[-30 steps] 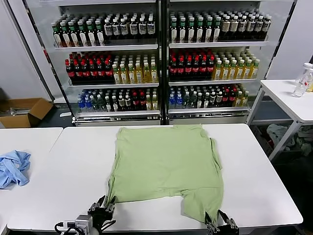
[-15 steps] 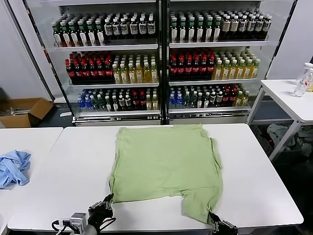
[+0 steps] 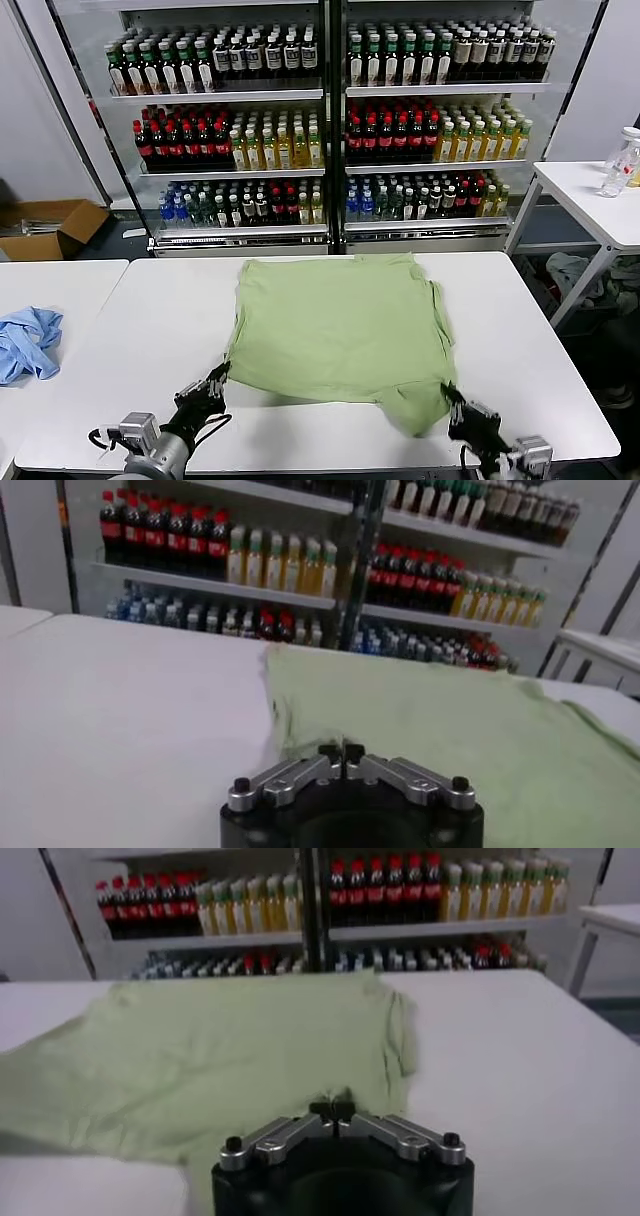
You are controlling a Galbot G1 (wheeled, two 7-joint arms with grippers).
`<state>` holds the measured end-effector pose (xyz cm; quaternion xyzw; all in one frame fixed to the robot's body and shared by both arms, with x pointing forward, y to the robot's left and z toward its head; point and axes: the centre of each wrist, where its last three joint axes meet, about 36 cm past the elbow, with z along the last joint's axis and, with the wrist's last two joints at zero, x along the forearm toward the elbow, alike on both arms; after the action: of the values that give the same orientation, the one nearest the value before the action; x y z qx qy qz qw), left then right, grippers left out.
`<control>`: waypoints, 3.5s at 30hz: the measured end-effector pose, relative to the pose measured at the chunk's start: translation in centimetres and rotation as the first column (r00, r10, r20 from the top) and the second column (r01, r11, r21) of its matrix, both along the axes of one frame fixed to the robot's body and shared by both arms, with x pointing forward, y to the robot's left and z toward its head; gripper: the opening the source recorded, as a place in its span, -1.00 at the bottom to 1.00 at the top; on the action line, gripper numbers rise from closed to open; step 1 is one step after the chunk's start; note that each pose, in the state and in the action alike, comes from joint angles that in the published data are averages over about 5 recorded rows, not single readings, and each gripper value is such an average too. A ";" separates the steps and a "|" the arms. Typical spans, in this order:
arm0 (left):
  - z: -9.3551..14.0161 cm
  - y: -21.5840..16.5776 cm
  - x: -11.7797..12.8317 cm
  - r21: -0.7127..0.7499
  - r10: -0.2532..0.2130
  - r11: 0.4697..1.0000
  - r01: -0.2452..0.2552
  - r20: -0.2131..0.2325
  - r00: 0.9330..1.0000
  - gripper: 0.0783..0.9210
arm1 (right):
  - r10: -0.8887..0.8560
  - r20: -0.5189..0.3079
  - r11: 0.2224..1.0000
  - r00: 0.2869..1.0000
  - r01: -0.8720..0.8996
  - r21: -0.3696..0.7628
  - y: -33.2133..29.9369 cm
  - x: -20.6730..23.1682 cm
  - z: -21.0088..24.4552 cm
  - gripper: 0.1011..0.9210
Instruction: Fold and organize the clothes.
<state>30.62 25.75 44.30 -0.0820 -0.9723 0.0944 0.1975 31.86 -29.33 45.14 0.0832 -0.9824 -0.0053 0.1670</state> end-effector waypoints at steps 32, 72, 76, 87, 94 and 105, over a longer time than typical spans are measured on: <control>-3.1 0.3 9.7 0.055 0.039 0.998 -0.039 0.017 0.999 -0.25 | 0.027 0.050 0.982 0.998 -0.017 -0.189 -0.8 9.5 -2.1 -0.05; -7.2 -0.6 8.9 0.028 0.050 0.998 -0.048 -0.098 0.994 -0.99 | -0.006 -0.197 0.994 0.980 -0.015 -0.106 -0.3 7.2 -4.7 -0.90; -6.9 -0.3 7.8 0.017 0.052 0.999 -0.051 -0.098 0.994 -0.99 | 0.006 -0.186 0.991 0.982 -0.030 -0.127 -0.4 5.6 -4.0 -0.93; -4.7 -0.7 0.6 -0.012 0.069 0.997 -0.071 -0.113 0.991 -0.99 | 0.016 -0.172 0.982 0.985 -0.047 -0.182 0.1 -2.1 -1.9 -0.93; -3.0 -1.0 -4.9 0.003 0.092 0.996 -0.093 -0.149 0.984 -0.99 | 0.029 -0.173 0.966 0.985 -0.072 -0.247 0.7 -5.6 -0.4 -0.77; 0.4 -0.2 -8.4 0.081 0.149 0.987 -0.138 -0.143 0.979 -0.36 | 0.050 -0.049 0.967 0.998 -0.061 -0.248 0.9 -4.6 2.9 0.01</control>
<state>22.20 25.58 44.75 0.0025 -0.9610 0.0800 0.2647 27.22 -28.42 48.06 0.0887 -0.9688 0.1213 0.1971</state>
